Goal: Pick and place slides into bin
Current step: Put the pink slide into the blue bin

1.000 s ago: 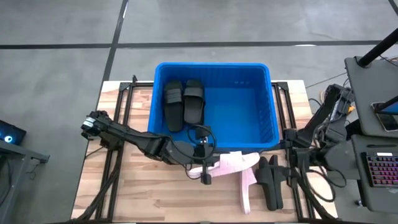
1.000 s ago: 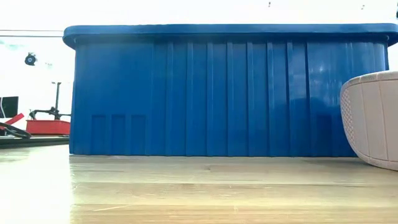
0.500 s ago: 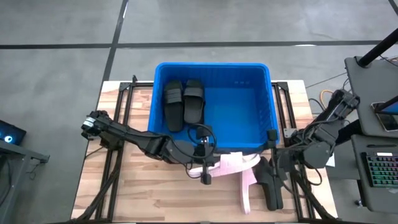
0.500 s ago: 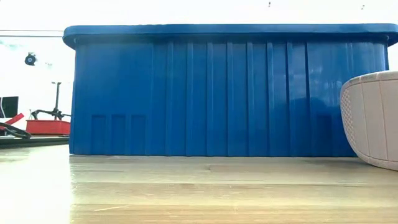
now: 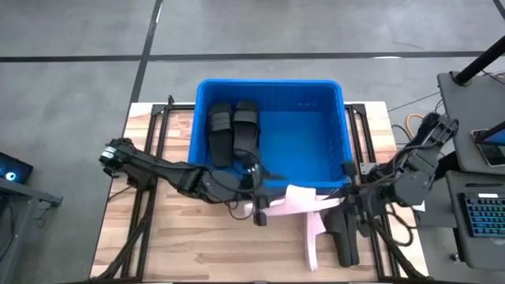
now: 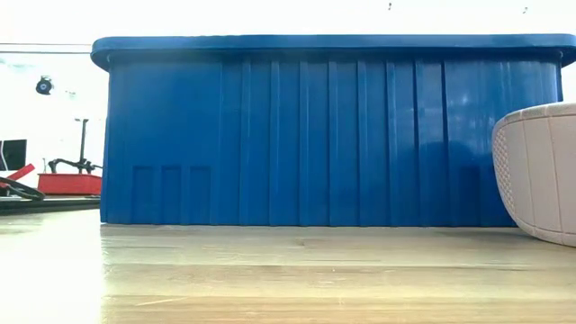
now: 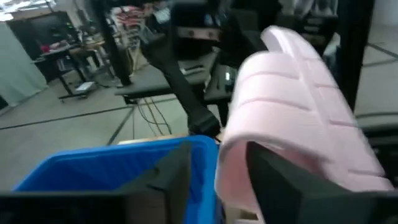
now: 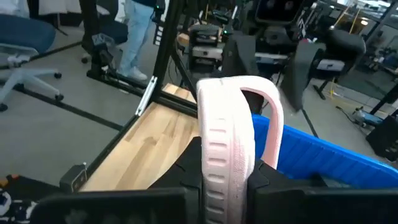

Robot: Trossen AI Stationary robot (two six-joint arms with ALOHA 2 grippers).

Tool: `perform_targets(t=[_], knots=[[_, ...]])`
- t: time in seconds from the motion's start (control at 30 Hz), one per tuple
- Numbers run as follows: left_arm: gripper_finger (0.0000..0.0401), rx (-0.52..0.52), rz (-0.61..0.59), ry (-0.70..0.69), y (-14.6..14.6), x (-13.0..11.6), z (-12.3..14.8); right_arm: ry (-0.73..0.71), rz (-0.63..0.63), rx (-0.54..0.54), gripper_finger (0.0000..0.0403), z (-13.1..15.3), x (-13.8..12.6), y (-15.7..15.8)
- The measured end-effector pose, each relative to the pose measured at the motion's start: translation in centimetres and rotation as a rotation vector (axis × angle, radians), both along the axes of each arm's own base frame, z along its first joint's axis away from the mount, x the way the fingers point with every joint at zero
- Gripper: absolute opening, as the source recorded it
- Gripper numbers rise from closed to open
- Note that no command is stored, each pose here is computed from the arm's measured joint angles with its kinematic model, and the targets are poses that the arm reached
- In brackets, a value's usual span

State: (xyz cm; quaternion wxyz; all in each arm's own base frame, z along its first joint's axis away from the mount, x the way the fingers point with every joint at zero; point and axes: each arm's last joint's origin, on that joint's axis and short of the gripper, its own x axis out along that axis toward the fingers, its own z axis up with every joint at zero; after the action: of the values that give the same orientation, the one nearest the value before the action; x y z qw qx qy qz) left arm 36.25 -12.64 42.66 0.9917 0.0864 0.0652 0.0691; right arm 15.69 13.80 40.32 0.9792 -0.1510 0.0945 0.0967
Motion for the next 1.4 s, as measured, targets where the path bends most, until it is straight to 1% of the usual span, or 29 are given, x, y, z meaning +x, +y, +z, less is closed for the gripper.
perform_targets(t=[0.13, 0.27, 0.4, 0.53, 0.6, 0.7, 0.8, 0.87, 0.93, 1.03, 1.1, 1.17, 1.27, 1.4], knots=[[0.0201, -0.022, 0.014, -0.051, 0.7, -1.7, 1.9, -0.020, 0.007, 0.014, 0.0029, 0.1, -1.1, -0.6], [0.0233, -0.045, 0.013, -0.106, 1.4, -3.6, 3.9, -0.070, 0.033, 0.026, 0.0029, 0.5, -2.0, -1.1], [0.0240, -0.066, 0.009, -0.159, 2.1, -5.7, 5.7, -0.183, 0.097, 0.035, 0.0029, 1.2, -2.7, -1.3], [0.0240, -0.093, 0.005, -0.225, 3.0, -8.2, 7.7, -0.382, 0.155, 0.040, 0.0029, 2.5, -3.5, -1.7], [0.0239, -0.102, 0.003, -0.247, 3.3, -9.1, 8.4, -0.459, 0.168, 0.031, 0.0029, 3.0, -3.9, -2.1], [0.0239, -0.097, -0.003, -0.262, 3.6, -9.8, 8.8, -0.523, 0.155, 0.020, 0.0029, 2.9, -4.3, -2.5], [0.0239, -0.079, -0.024, -0.317, 3.5, -9.8, 9.4, -0.613, 0.127, 0.034, 0.0029, 3.0, -4.4, -2.7], [0.0239, -0.055, -0.100, -0.395, 3.1, -9.3, 9.8, -0.704, 0.116, 0.046, 0.0029, 3.2, -4.5, -2.8], [0.0239, 0.009, -0.148, -0.455, 2.6, -8.5, 9.8, -0.786, 0.103, 0.058, 0.0029, 3.3, -4.4, -2.8], [0.0239, 0.108, -0.139, -0.519, 2.0, -7.1, 9.5, -0.855, 0.099, 0.070, 0.0028, 3.3, -4.4, -2.9], [0.0239, 0.129, -0.115, -0.593, 1.8, -6.3, 9.5, -0.895, 0.129, 0.076, 0.0028, 3.3, -4.3, -3.0], [0.0239, 0.146, -0.085, -0.666, 1.8, -5.4, 9.5, -0.903, 0.137, 0.093, 0.0028, 3.2, -4.1, -3.1], [0.0239, 0.176, -0.055, -0.729, 1.8, -3.9, 8.8, -0.896, 0.157, 0.099, 0.0028, 2.8, -3.7, -3.1], [0.0239, 0.197, -0.101, -0.754, 2.1, -2.0, 7.7, -0.882, 0.153, 0.100, 0.0028, 2.5, -3.2, -3.0]])
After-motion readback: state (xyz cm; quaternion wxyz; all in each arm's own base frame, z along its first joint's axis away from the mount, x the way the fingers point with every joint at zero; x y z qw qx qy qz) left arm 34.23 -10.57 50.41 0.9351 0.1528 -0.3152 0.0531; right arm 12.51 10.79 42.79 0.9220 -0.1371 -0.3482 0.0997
